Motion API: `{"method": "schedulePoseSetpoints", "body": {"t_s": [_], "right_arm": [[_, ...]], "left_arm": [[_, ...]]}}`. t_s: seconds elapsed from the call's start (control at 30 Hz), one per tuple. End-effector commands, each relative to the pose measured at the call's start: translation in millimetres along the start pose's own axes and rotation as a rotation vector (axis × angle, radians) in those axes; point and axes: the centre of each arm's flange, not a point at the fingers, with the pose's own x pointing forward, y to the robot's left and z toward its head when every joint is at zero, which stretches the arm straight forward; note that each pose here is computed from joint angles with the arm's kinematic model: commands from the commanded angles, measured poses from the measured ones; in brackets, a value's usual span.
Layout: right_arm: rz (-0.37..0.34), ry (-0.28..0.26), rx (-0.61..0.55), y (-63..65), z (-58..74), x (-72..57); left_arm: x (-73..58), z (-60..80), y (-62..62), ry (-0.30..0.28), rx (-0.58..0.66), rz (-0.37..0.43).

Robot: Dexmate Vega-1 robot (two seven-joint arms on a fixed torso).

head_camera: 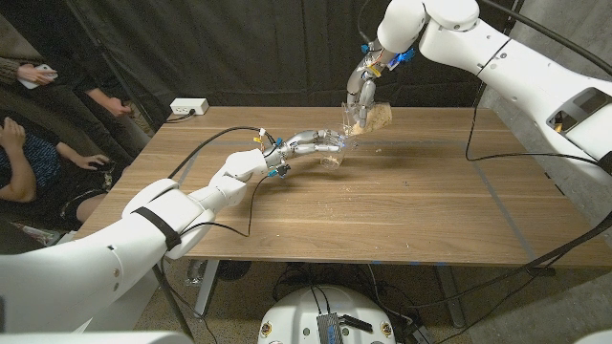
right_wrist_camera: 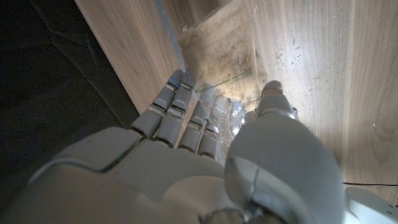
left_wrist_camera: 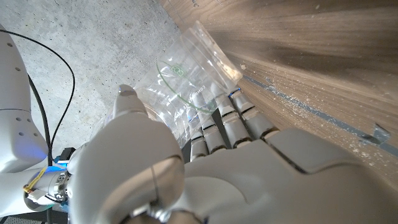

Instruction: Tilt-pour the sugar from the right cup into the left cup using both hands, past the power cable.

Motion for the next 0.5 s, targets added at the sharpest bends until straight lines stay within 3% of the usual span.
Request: {"method": "schedulePoseSetpoints", "body": {"t_s": [0.03,0.5], "right_arm": [[0.029,0.011,-0.05,-1.2,6.1,3.3],[0.05,0.031,-0.07,-2.8,11.0,4.6]], "left_arm": [[0.6,-0.3,-1.1,0.0,-0.003,0.0],[4.0,-0.6,-3.2,0.004,-0.008,-0.002]]}}
